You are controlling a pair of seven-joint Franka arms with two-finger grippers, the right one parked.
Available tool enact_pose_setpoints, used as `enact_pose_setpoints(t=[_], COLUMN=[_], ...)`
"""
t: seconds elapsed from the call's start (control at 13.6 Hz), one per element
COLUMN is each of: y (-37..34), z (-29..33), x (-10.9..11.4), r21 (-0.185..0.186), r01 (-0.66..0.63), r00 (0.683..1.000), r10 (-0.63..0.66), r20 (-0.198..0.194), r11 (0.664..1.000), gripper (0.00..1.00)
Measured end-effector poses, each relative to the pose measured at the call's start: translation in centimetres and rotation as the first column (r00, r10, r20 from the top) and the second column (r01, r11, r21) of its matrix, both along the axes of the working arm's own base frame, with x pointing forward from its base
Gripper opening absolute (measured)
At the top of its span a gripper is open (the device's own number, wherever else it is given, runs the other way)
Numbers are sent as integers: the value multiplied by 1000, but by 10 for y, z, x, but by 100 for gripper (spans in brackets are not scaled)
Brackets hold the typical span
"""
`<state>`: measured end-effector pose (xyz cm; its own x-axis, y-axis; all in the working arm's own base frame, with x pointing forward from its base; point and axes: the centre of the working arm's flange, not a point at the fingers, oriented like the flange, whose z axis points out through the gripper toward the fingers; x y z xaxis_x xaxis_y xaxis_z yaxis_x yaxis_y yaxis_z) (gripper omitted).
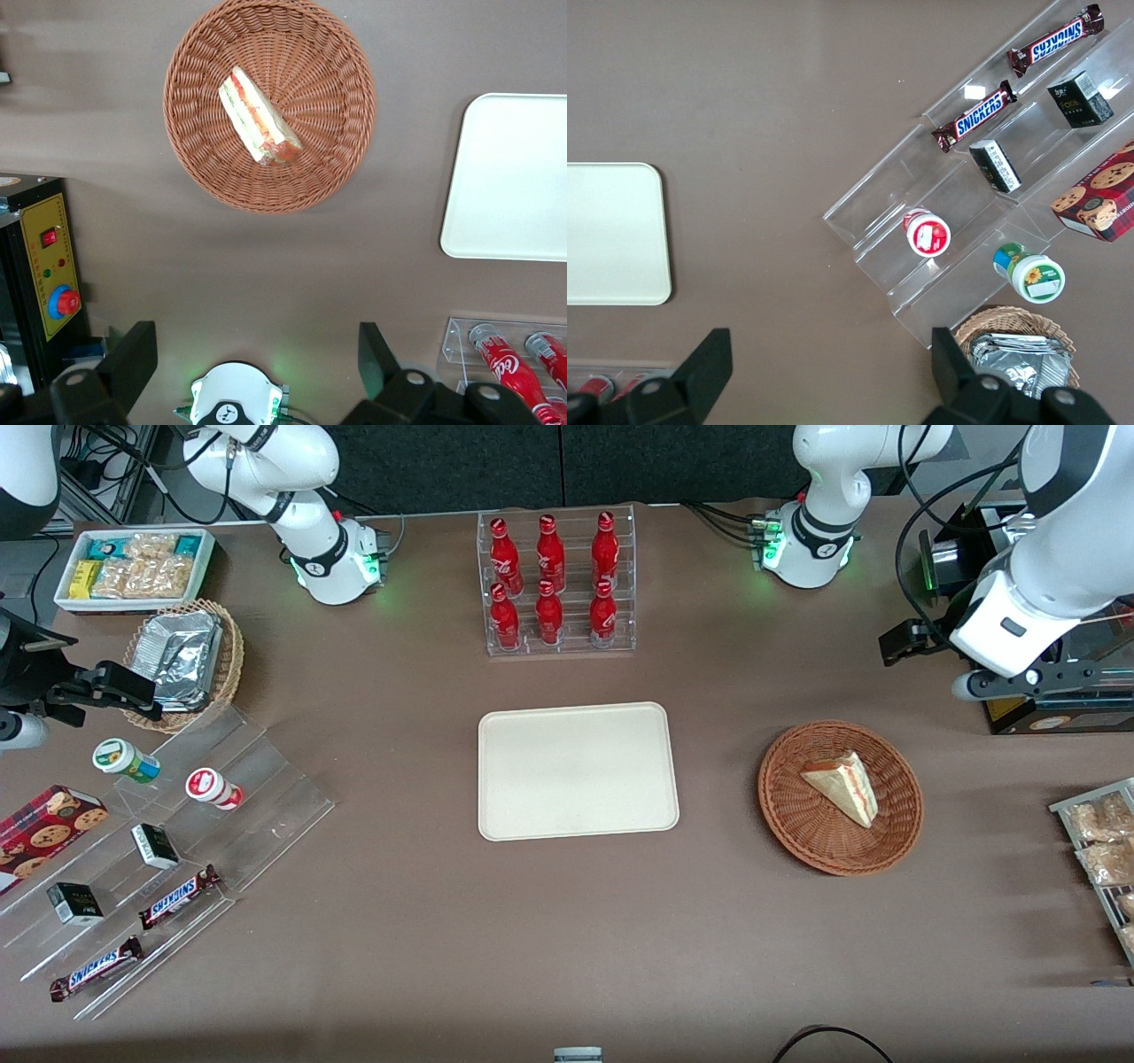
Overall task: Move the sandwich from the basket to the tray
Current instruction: 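Move the left gripper down over the sandwich in the wicker basket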
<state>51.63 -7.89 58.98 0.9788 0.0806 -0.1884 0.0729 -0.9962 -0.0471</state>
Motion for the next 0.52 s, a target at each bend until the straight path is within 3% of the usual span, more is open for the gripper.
enact_pose_setpoints(t=[0.3, 0.52], y=[1, 13], z=[-6, -53], x=[0, 7], r21=[-2, -5], r01=[12, 15], r00=[1000, 1000], r10=[-12, -15], r20=[-5, -12], r11=[1000, 1000], gripper=[100, 100])
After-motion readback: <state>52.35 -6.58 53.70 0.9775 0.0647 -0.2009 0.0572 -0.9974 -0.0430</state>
